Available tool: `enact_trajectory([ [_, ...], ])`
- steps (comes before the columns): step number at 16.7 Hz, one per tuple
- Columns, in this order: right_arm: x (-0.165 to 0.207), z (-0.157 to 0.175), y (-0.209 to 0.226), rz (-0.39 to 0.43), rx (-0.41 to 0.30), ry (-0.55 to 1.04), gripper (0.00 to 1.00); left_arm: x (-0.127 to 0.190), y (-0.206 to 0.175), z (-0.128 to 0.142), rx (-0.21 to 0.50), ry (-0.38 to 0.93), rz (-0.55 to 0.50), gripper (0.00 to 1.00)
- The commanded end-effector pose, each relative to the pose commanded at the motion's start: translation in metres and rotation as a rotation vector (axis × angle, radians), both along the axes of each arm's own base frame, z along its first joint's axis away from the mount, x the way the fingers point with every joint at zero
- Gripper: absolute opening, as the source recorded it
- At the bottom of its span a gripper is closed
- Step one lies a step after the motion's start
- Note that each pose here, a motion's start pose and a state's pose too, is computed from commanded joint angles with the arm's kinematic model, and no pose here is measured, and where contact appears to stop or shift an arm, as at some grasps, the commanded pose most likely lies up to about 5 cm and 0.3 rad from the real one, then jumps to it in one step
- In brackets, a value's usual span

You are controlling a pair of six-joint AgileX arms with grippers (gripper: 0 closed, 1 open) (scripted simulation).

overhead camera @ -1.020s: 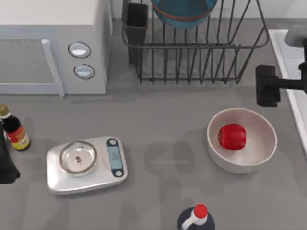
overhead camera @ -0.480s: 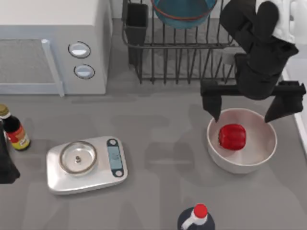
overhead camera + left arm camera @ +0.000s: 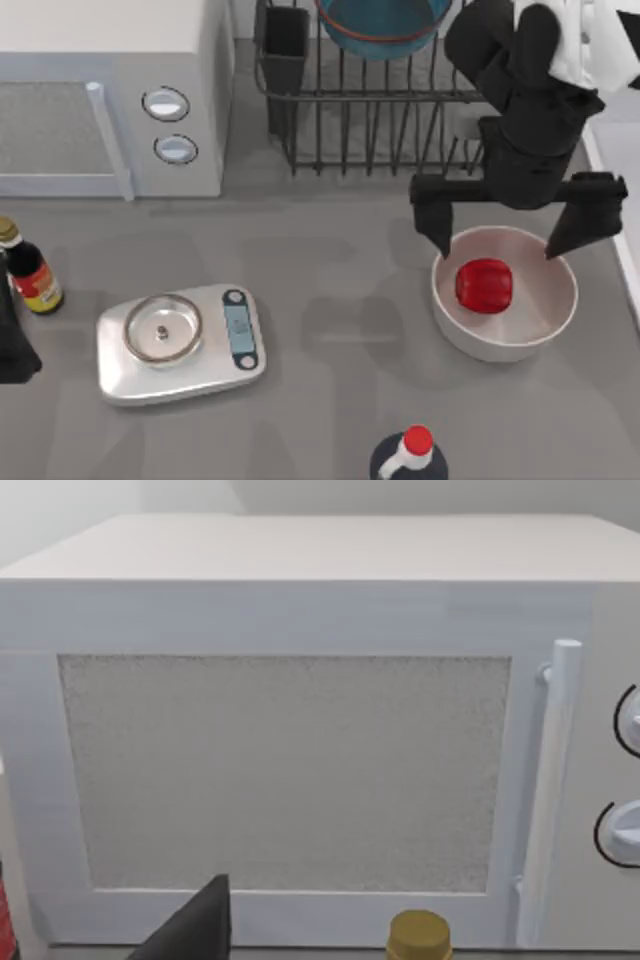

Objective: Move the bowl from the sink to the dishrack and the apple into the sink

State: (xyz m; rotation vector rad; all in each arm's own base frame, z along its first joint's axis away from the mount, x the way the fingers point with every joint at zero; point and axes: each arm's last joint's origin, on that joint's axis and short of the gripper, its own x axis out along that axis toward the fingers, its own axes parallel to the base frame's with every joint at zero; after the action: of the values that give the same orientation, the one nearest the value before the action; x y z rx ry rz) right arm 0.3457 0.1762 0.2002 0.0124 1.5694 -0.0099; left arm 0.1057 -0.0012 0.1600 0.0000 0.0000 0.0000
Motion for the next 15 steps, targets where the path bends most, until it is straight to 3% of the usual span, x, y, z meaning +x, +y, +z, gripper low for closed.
enact_trajectory([
  [3,0.000,-0.010,0.001,0.006,0.003,-0.003,1.00,0.000,0.000,0.000,0.000,0.000,0.000,1.00],
  [11,0.000,-0.102,0.003,0.009,0.005,-0.002,1.00,0.000,0.000,0.000,0.000,0.000,0.000,1.00],
  [15,-0.001,-0.109,0.002,0.004,-0.002,0.001,1.00,0.000,0.000,0.000,0.000,0.000,0.000,1.00],
])
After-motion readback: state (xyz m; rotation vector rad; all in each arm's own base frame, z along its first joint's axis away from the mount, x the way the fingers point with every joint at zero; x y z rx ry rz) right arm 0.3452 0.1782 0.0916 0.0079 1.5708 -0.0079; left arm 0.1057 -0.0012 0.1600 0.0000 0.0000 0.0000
